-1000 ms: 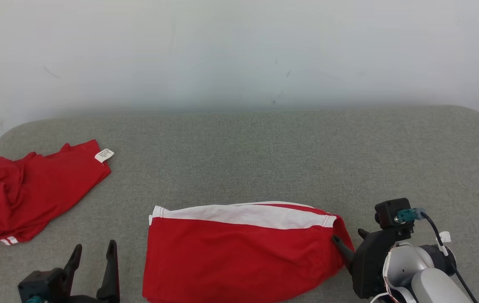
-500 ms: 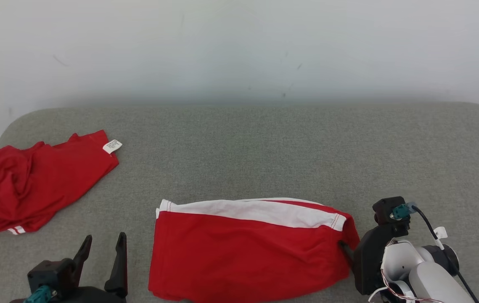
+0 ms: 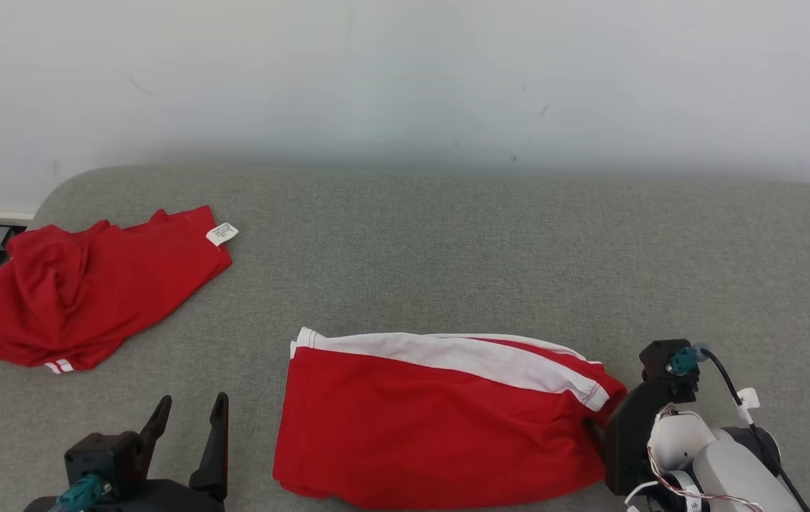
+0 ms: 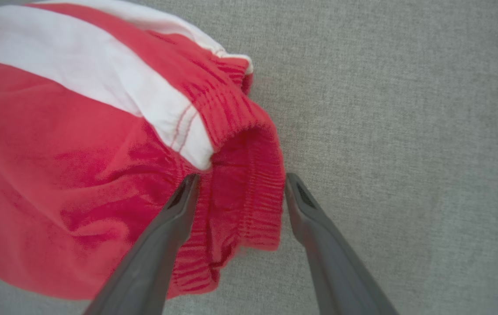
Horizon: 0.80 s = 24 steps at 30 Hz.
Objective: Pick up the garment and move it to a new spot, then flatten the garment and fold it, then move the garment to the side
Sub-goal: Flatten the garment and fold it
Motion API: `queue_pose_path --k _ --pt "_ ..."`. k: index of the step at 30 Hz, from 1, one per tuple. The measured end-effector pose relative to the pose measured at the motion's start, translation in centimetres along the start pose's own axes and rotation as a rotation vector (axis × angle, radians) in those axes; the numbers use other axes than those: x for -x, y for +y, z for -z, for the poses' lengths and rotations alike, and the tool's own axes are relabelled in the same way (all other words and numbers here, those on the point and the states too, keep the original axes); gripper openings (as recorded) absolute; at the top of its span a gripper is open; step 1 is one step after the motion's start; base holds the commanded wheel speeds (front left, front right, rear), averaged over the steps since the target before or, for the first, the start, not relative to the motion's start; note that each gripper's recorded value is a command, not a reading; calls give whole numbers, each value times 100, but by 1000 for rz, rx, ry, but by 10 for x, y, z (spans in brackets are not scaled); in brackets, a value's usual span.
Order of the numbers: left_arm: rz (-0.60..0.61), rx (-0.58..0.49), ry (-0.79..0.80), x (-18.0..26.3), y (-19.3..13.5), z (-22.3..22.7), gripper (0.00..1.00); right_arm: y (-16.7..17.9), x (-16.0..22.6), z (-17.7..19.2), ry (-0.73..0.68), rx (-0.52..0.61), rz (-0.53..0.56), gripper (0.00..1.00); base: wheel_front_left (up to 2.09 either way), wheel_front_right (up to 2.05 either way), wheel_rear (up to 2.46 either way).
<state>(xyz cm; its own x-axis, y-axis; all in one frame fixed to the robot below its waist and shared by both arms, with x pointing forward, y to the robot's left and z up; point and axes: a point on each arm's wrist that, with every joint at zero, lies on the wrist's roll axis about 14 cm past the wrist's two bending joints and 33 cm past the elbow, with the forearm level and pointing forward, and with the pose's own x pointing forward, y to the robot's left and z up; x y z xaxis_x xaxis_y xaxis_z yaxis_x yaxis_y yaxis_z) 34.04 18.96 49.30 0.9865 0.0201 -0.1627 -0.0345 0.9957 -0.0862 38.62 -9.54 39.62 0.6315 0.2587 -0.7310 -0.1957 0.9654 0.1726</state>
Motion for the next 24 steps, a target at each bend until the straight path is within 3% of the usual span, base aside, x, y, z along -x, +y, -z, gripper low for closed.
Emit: queue_pose_path --k 6,24 --pt "-15 0 -6 2 5 -2 100 17 -7 -7 19 -10 -27 100 0 0 0" --pt "16 6 -11 -6 -5 -4 100 20 -23 -3 112 -64 -21 100 0 0 0"
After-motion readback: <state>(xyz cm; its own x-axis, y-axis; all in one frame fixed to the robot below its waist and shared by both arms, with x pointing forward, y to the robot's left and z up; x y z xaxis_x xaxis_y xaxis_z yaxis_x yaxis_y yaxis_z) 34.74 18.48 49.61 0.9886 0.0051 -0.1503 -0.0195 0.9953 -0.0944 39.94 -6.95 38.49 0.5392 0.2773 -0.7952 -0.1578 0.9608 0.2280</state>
